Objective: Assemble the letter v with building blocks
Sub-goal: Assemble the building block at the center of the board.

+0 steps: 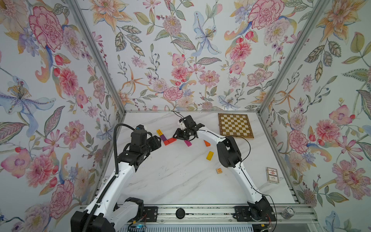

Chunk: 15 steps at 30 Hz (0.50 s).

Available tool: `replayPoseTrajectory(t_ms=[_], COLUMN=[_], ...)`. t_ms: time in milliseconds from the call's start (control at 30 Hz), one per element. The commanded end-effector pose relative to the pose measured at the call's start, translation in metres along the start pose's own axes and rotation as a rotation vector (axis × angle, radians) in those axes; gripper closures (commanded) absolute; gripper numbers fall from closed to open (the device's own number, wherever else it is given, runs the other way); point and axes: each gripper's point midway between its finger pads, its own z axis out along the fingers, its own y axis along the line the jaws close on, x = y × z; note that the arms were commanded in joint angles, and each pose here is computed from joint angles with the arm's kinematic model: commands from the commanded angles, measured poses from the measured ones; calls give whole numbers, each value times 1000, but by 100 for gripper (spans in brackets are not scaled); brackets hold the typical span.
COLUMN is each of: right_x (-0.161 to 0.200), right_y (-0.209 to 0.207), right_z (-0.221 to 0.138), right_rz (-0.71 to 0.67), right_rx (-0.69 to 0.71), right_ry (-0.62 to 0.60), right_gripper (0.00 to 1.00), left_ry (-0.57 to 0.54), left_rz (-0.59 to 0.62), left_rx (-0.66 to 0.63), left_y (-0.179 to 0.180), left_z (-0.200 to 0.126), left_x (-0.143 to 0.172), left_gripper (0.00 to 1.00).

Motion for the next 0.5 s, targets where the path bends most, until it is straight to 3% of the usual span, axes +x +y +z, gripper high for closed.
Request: replayPoseTrajectory(t_ms=[0, 467], right_x=[11, 13], right_y=[-9, -11], right_z=[12, 14], right_rz=[26, 30], right_rx=[11, 16], right_ry=[37, 41], right_gripper=[70, 73], left_ry=[25, 25], left_rz=[0, 4], left_rx=[-12, -22], left_y=[4, 6], left_z=[2, 1], left_x=[8, 9], left_gripper=[46, 46])
